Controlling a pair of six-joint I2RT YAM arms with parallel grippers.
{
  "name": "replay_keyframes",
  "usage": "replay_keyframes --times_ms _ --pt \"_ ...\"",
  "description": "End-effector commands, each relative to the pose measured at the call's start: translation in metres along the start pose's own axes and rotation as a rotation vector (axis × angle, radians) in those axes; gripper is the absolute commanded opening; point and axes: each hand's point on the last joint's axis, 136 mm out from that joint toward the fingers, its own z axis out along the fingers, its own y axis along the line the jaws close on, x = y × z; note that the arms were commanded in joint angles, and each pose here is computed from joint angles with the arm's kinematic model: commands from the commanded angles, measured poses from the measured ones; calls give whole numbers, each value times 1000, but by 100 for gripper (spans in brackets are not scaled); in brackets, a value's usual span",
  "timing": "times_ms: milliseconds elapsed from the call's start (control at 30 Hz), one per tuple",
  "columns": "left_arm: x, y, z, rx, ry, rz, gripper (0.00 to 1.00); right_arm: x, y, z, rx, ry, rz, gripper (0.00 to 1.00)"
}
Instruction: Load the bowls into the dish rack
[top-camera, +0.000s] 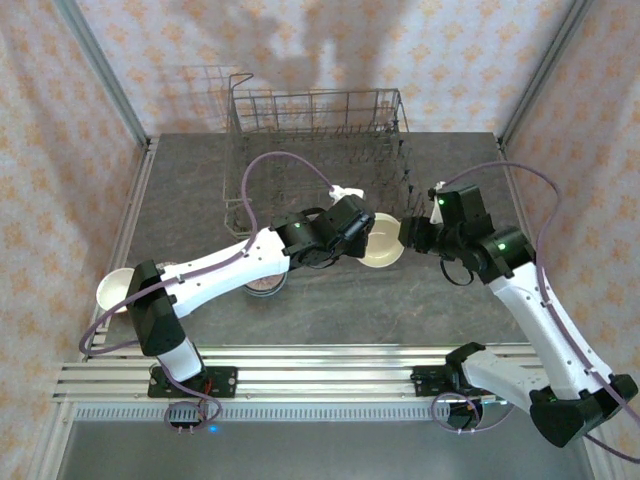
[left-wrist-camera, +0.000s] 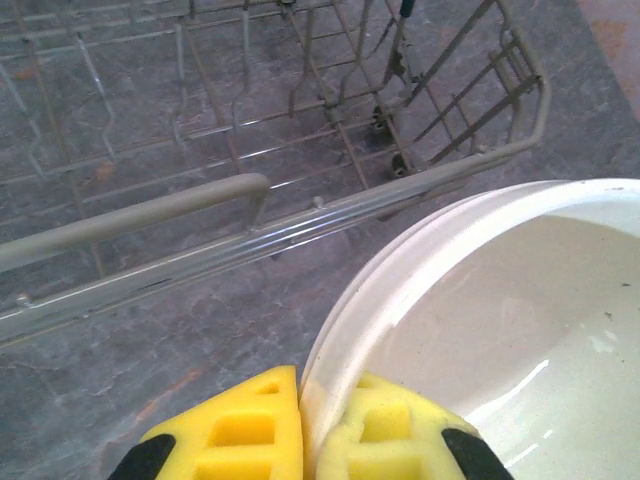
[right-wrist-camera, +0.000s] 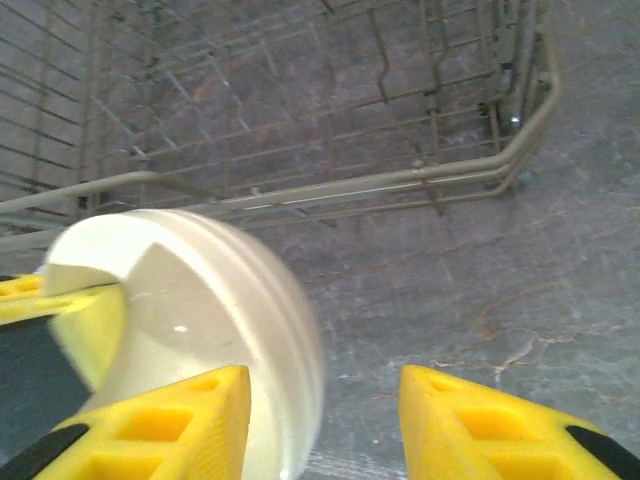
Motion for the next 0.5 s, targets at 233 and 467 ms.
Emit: replay_keyframes --times_ms 233,467 --pt "-43 2 -38 -41 -138 15 0 -9 1 4 40 -38 11 38" --pt "-44 -2 -33 -52 -118 36 0 -17 7 -8 24 -100 -10 37"
